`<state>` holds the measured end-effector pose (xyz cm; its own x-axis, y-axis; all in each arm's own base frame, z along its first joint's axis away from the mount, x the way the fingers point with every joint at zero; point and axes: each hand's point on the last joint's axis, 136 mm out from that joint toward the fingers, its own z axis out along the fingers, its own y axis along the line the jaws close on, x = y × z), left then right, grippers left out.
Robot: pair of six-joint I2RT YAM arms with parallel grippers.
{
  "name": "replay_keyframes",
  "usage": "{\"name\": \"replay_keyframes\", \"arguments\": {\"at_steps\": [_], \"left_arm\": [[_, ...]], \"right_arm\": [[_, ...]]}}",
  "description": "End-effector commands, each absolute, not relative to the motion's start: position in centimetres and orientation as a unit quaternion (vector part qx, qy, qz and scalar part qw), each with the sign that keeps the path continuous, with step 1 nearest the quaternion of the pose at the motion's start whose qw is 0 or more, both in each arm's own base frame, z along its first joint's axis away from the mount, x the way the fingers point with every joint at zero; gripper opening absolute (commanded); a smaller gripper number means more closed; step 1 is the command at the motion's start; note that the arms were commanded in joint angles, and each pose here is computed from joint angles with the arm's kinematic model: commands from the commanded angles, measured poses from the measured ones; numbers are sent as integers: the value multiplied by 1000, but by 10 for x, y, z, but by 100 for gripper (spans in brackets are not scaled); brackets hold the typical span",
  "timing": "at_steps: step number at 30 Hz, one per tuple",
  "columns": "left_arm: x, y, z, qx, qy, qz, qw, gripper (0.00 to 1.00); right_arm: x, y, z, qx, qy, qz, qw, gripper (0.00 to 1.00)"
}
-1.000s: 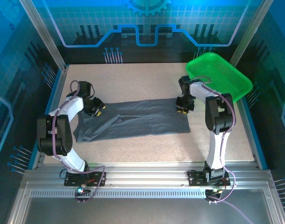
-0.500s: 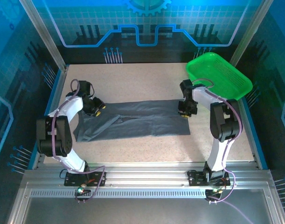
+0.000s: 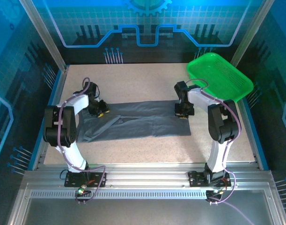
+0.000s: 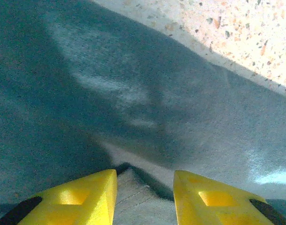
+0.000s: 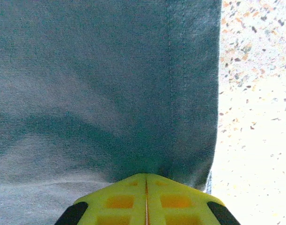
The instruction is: Fold and stack the t-shirts
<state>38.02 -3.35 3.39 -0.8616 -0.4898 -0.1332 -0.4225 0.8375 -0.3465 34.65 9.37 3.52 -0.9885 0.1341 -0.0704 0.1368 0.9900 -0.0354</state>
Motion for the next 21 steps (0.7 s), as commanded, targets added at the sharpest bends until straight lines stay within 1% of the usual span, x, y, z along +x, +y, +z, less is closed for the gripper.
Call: {"name": "replay_keyframes", "arguments": {"at_steps": [1,8,13,17,21], "left_arm": [[373,-39,27,-212,961,-145,104,33],[363,-37,31,-228,960,-126,103,19],[364,-36,45,-240,956,-121,119,1],[359,-40,57,-256,952,-122,119,0],[350,-46,66,-286,941,-143,112,0]], "right_arm": [[341,85,37,73,996,-32,27,9],[344,86,34,81,996,-28,27,9],[346,86,35,81,996,-29,29,9],[346,85,34,79,996,-33,30,8],[346,84,35,79,996,-34,32,8]]}}
